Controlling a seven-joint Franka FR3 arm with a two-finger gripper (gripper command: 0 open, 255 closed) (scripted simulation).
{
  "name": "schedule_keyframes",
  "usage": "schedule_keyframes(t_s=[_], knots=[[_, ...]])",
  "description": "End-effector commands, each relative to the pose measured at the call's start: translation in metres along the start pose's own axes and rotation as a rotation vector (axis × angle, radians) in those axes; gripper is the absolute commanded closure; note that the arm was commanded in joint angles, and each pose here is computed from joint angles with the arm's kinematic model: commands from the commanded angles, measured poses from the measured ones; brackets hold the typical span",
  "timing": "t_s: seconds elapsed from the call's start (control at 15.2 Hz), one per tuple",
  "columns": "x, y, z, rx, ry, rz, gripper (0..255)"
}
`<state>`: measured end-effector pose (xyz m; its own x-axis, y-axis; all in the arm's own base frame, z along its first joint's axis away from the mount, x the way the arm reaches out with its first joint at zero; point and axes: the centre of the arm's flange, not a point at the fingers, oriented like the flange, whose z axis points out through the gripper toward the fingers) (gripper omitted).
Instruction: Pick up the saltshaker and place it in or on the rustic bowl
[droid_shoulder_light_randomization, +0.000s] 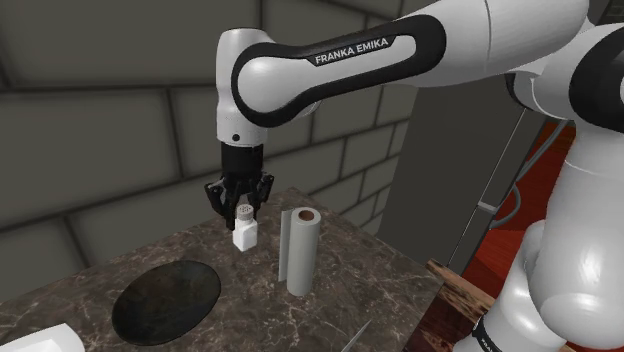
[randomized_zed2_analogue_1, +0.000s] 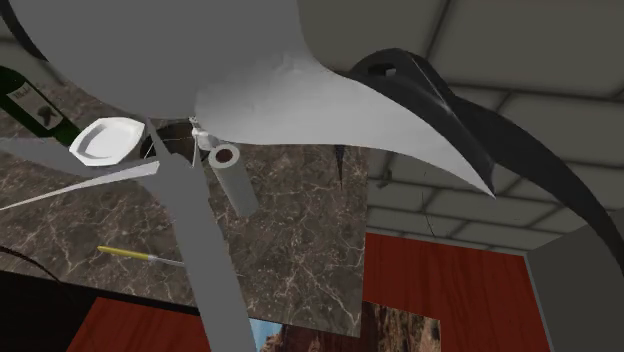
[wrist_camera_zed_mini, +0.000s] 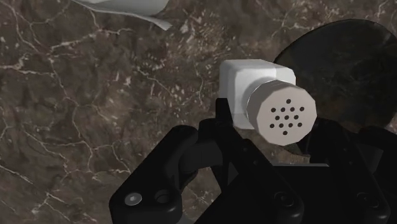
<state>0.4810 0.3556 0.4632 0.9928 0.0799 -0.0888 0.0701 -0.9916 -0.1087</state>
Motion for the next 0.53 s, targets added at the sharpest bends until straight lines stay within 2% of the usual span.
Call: schedule_keyframes(t_s=[0.0, 0.46], knots=[[0.009, -0.026, -0.001, 0.0, 0.0, 0.002, 255], [0.034, -0.115, 0.001, 0.0, 0.0, 0.002, 255]])
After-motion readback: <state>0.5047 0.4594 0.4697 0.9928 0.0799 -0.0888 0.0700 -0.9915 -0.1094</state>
